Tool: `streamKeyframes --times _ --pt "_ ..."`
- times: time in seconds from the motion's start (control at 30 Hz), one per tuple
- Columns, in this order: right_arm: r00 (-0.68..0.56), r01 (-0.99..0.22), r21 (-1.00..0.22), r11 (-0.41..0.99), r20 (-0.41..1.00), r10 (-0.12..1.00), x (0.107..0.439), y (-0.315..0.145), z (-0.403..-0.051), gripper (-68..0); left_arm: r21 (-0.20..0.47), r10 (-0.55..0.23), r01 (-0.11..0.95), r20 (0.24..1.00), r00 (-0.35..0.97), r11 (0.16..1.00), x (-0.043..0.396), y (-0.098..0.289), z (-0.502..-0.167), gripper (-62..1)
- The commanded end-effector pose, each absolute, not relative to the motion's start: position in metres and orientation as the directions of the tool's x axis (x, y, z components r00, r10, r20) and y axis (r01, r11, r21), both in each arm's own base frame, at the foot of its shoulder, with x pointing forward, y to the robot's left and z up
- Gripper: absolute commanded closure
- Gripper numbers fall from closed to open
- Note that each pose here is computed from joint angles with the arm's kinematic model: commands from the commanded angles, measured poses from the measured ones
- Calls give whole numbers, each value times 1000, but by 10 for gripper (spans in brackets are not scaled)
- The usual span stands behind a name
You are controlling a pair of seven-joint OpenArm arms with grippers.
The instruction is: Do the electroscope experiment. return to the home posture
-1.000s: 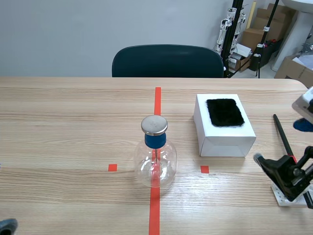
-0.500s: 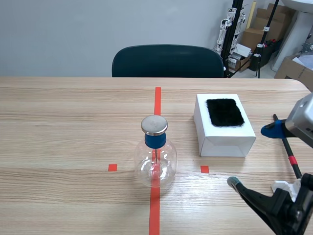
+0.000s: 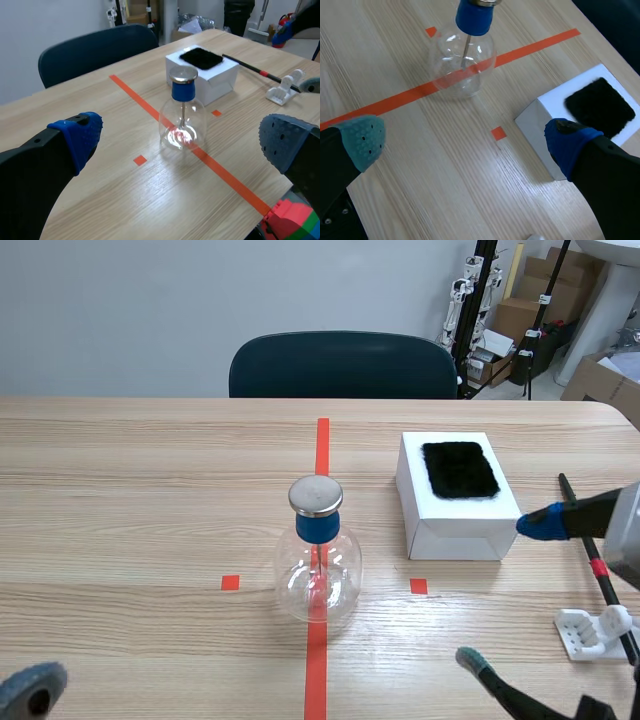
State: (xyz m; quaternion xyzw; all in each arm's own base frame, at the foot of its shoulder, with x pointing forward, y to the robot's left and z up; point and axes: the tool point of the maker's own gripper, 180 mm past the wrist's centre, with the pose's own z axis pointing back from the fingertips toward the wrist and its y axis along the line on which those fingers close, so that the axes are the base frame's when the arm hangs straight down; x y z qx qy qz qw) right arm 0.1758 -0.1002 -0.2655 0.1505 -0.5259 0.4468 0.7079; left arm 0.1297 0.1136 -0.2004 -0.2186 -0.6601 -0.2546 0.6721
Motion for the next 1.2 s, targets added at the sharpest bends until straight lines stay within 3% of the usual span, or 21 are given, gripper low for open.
streamKeyframes --times 0.0,0.2,0.47,1.17 --pt "10 -773 -272 573 898 440 183 -100 -251 -679 29 -37 640 999 -1 768 126 108 -193 -623" --pt "-8 -747 -233 622 939 343 187 -104 -231 -679 37 -35 644 999 -16 764 122 99 -179 -623" --pt "-7 -749 -232 620 939 343 187 -105 -230 -679 27 -76 667 996 44 744 117 97 -191 -623" --pt "-12 -708 -233 666 948 318 191 -110 -225 -679 25 -73 666 996 44 746 117 97 -190 -623"
